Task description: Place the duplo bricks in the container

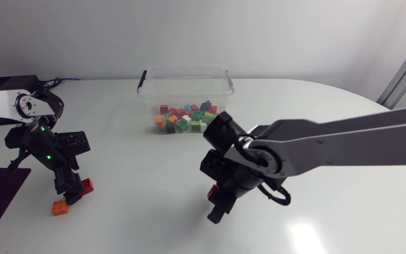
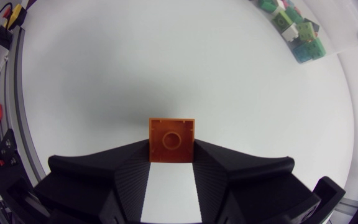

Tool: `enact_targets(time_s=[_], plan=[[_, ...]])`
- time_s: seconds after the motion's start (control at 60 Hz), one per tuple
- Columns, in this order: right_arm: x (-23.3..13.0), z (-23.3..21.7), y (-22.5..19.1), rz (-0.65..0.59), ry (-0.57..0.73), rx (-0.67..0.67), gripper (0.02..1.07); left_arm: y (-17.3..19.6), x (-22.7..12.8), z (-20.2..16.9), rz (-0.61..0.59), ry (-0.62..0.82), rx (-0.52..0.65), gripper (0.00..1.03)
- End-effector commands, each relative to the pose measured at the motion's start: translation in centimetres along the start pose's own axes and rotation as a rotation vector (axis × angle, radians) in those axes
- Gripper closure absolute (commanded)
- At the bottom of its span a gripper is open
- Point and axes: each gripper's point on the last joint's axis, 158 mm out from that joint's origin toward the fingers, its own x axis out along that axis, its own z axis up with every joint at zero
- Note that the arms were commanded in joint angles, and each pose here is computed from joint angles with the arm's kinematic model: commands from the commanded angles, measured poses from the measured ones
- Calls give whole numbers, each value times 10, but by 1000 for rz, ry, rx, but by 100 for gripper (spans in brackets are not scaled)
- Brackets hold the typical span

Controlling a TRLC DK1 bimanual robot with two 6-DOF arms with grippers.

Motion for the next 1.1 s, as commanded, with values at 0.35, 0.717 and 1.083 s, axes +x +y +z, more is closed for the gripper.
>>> enact_targets(time_s=[0.35, 0.717, 1.083], plan=[[-124, 66, -32, -74, -323, 21, 75, -3, 42, -8, -45, 39, 45, 16], [-165, 119, -68, -125, -561, 55, 75, -12, 46, -2, -72, 46, 62, 70], [-159, 171, -148, -168, -705, 140, 74, -17, -27, 38, -26, -89, 109, 70]])
